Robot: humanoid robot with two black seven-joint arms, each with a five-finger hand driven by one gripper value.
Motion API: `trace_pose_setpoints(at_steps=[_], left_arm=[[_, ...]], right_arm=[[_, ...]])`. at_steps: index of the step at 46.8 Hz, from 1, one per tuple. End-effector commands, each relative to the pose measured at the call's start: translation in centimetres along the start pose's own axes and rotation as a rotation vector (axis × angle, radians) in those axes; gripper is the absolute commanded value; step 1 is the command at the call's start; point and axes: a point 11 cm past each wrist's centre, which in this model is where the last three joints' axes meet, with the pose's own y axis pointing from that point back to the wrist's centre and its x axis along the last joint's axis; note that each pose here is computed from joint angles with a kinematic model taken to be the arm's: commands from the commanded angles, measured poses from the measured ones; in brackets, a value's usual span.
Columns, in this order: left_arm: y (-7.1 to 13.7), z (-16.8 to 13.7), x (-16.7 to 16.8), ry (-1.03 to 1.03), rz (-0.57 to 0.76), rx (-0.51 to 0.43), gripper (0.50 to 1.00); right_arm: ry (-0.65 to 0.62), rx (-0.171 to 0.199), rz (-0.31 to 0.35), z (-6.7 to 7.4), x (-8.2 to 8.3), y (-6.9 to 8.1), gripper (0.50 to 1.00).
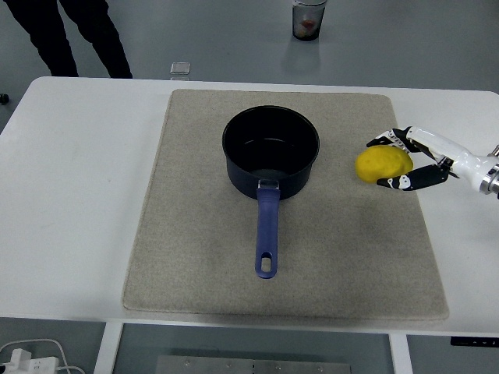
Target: Put the potato in the blue pot
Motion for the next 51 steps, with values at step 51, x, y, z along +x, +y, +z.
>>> trace_pose_setpoints(at_steps=[51], left_arm=[[0.0,0.0,-0.2,-0.002,-0.005,0.0,0.996]], right_arm=[[0.047,0.077,0.003,-4.9,3.3,-2.1,0.5]])
